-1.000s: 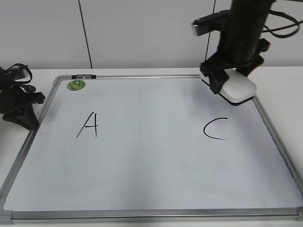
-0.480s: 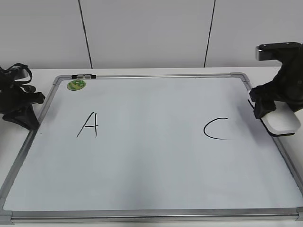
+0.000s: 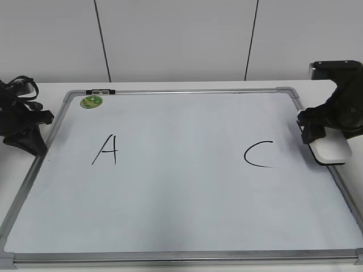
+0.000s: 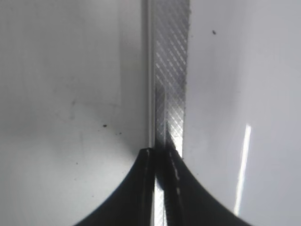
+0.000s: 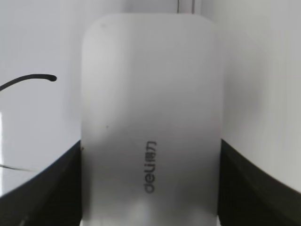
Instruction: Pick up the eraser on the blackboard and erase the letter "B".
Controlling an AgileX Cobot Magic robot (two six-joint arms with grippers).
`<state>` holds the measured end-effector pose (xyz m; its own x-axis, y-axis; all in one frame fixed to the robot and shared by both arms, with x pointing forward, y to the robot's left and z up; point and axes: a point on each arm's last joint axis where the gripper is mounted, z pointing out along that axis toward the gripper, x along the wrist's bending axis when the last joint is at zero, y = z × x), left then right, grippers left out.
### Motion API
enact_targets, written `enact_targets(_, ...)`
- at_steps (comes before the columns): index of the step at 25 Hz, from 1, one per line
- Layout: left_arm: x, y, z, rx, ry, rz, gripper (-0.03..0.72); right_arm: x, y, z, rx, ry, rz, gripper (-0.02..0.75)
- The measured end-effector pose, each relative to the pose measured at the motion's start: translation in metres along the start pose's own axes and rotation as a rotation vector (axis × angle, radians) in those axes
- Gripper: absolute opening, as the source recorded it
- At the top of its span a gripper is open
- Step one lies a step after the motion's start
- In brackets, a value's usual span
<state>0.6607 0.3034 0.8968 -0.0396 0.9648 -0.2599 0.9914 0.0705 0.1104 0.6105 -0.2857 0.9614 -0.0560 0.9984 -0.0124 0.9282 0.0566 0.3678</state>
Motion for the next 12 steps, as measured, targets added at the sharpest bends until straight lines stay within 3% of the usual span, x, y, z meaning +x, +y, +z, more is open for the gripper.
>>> enact_targets(12,0.000,0.000,0.000,0.000,0.000,0.000,0.022,0.000,0.013,0.033,0.004,0.004,0.002,0.538)
